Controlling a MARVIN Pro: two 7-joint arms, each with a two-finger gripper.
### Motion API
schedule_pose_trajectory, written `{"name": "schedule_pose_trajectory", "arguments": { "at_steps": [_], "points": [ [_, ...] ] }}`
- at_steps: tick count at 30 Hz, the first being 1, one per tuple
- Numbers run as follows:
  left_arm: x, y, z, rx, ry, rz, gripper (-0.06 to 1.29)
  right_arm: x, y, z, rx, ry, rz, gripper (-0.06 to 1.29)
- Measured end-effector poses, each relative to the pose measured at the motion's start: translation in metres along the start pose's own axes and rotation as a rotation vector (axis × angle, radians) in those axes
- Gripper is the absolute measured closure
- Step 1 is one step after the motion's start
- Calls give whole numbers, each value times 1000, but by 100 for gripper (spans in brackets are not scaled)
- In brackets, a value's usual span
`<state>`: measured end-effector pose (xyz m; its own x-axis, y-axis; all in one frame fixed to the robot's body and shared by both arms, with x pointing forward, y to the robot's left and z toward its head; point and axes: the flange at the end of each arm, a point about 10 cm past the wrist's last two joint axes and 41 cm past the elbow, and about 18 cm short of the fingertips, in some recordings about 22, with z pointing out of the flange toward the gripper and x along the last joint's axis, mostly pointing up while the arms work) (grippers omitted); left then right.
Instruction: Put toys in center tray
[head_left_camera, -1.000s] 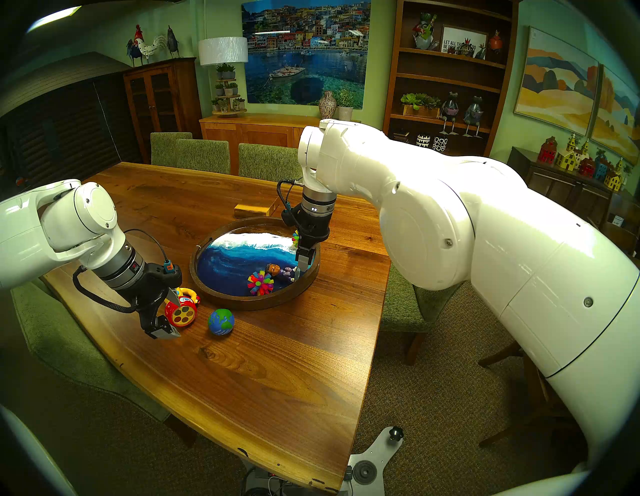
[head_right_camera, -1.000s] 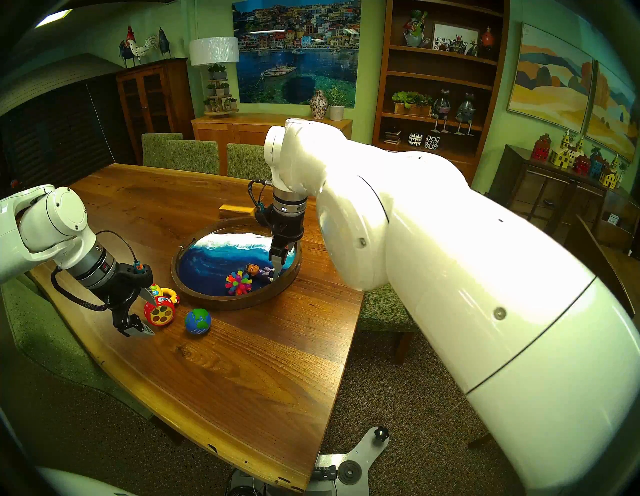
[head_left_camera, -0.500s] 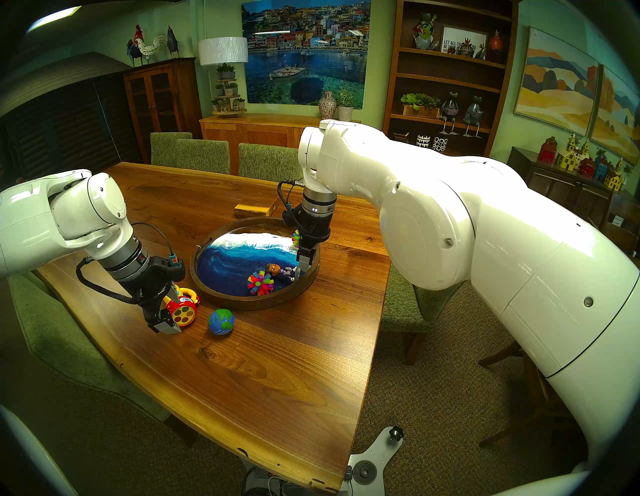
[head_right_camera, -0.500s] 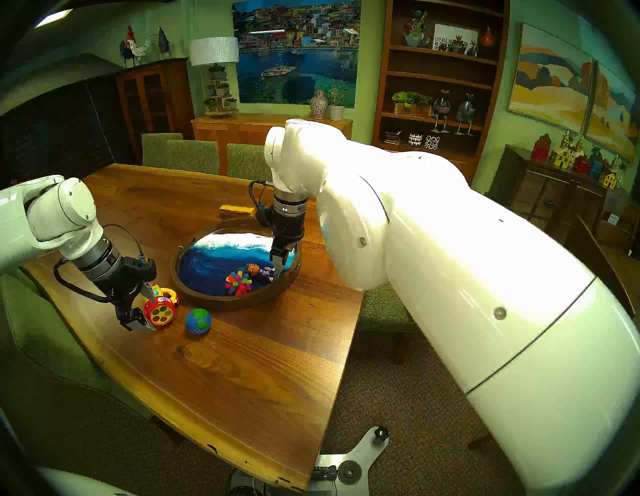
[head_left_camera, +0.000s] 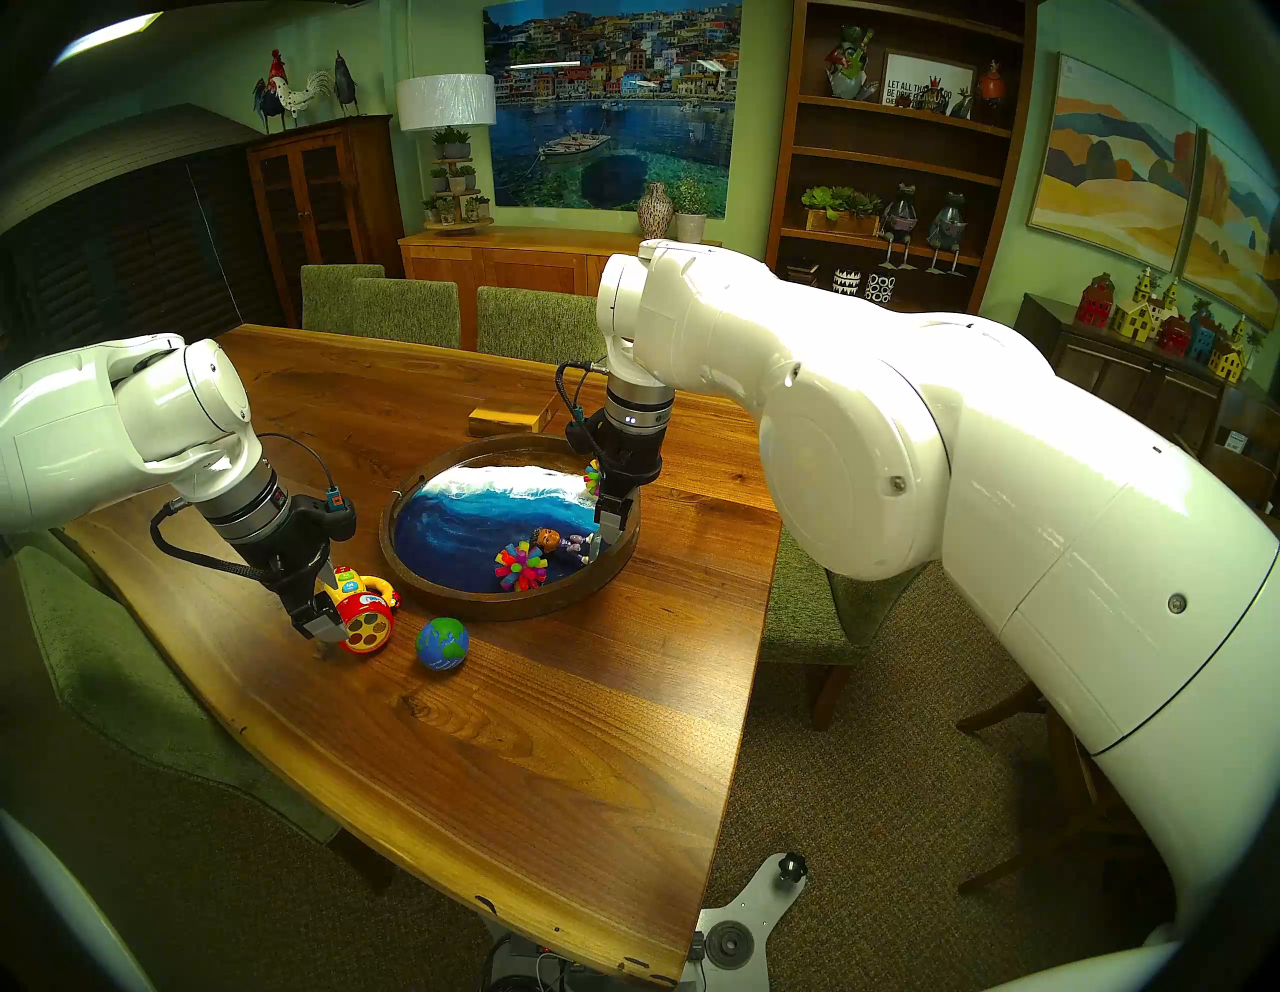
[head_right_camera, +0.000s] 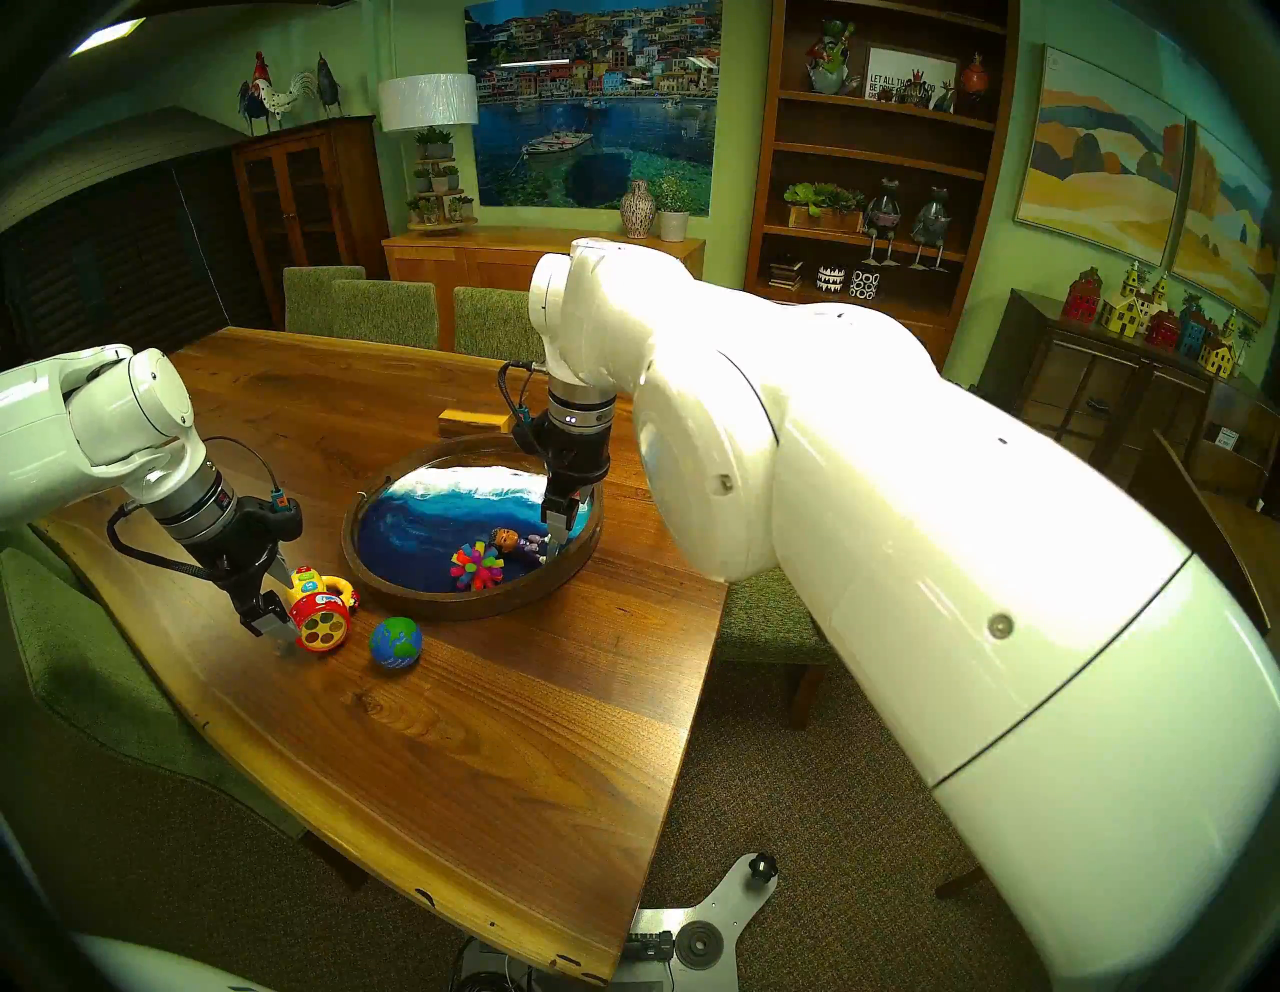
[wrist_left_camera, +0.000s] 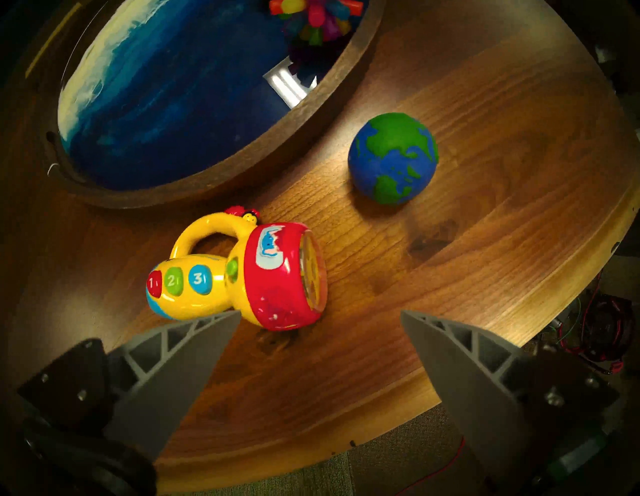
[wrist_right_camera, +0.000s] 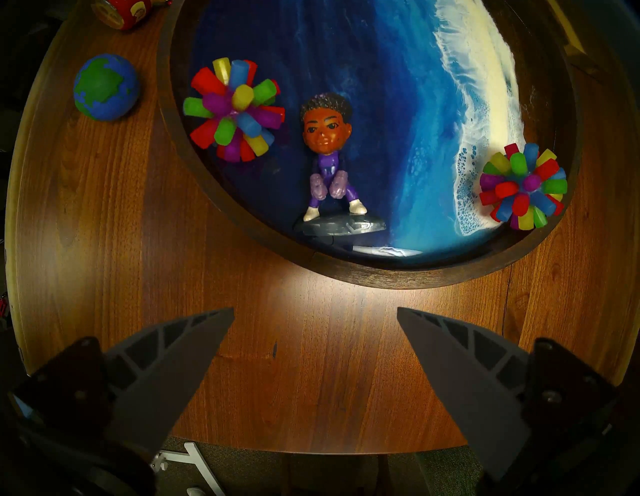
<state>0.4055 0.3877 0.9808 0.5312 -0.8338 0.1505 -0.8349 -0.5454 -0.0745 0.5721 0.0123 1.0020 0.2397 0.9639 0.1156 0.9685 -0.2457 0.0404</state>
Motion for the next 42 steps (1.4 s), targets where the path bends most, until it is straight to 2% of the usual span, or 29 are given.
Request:
{"name": "schedule_pose_trajectory", "arguments": {
  "at_steps": [7,15,27,42],
  "points": [
    [-6,-4,18,-12,-9,-12,0,0,0,0,-2,-1,0,2],
    [-9,-11,31,24,-20,-22,0,0,0,0,-1,-1,0,2],
    [-7,-16,37,76,5,-14,0,0,0,0,-1,-1,-1,2],
    [-5,-17,47,63,44,4,0,0,0,0,-2,-1,-1,2]
  ]
}}
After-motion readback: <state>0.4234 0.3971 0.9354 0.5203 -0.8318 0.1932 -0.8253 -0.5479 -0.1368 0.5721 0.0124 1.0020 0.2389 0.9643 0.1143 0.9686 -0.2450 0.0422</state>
